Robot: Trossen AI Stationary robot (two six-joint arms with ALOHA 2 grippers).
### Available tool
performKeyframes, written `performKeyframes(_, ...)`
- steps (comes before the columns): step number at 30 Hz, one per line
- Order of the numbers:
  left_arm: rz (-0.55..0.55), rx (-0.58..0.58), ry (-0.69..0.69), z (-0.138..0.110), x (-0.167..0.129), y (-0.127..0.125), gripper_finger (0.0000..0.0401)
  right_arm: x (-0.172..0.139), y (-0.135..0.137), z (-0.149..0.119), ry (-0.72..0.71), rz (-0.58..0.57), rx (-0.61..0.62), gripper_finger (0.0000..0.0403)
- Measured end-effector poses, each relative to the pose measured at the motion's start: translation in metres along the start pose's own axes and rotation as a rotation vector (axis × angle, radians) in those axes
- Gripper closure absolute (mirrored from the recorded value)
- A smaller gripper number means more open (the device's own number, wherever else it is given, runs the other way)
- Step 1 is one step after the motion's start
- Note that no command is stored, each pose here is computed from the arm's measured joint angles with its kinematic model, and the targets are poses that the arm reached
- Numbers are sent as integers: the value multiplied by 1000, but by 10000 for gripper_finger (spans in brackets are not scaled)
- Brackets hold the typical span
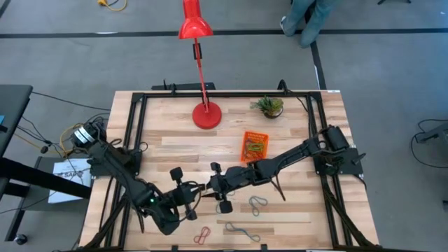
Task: Pick and place items into bin
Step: Put the yellow rubberband into the orange basket
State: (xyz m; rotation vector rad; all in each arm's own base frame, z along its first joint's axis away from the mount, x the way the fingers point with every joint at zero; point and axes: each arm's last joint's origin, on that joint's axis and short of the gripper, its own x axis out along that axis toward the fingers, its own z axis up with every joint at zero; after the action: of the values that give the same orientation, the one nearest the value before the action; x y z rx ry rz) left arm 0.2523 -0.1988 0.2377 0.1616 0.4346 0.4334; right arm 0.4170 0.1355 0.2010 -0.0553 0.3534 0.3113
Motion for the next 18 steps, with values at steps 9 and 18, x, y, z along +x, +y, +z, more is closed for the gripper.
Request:
performKeyframes(9,30,9,-2,2,6,4,399,-1,-4,2,-13,-9,3,321)
performKeyframes(18,44,12,-10,2,6,4,399,-1,-6,-7,85,-74,-20,392)
